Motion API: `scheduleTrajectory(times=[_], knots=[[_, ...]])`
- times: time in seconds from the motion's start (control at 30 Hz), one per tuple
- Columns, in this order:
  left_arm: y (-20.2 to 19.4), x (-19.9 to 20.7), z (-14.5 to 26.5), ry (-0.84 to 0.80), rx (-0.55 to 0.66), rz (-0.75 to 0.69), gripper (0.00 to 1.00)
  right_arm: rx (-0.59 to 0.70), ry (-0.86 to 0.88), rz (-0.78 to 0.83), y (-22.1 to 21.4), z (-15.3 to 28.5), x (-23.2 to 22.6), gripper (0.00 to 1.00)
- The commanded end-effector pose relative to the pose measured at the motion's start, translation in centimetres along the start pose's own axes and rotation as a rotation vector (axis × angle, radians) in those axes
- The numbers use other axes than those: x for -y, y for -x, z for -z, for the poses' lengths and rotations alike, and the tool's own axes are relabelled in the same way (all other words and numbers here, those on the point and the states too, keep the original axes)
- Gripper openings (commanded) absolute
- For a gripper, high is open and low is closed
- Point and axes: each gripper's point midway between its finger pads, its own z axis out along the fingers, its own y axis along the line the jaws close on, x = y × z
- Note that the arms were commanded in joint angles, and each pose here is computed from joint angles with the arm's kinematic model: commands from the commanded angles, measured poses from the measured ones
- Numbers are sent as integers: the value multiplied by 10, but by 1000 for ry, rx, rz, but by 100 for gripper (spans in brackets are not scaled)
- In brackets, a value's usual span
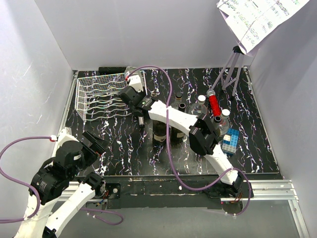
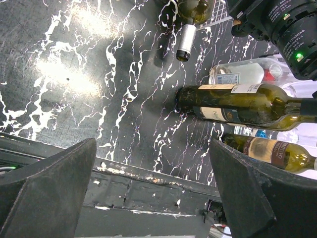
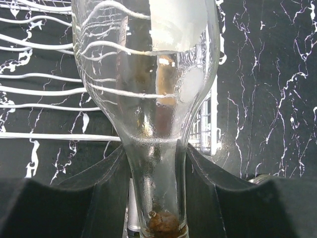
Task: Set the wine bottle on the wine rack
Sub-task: Place the wine bottle in the wine rack.
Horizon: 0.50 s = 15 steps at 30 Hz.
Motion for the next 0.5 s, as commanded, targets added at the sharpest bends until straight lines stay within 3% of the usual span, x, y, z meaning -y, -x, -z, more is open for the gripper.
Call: scheduleTrajectory(times=[0.0,0.17,0.3,0.47], knots=[[4,-5,2,20,20,1,98,226,-57,-238,82,10,15,35],[3,-5,1,24,16,1,98,216,-65,-241,77,7,17,38],[2,-6,0,27,15,1,98,208,-69,-259,75,6,20,51],[3,-7,1,33,17,4,98,199,-69,-257,73,2,20,59]])
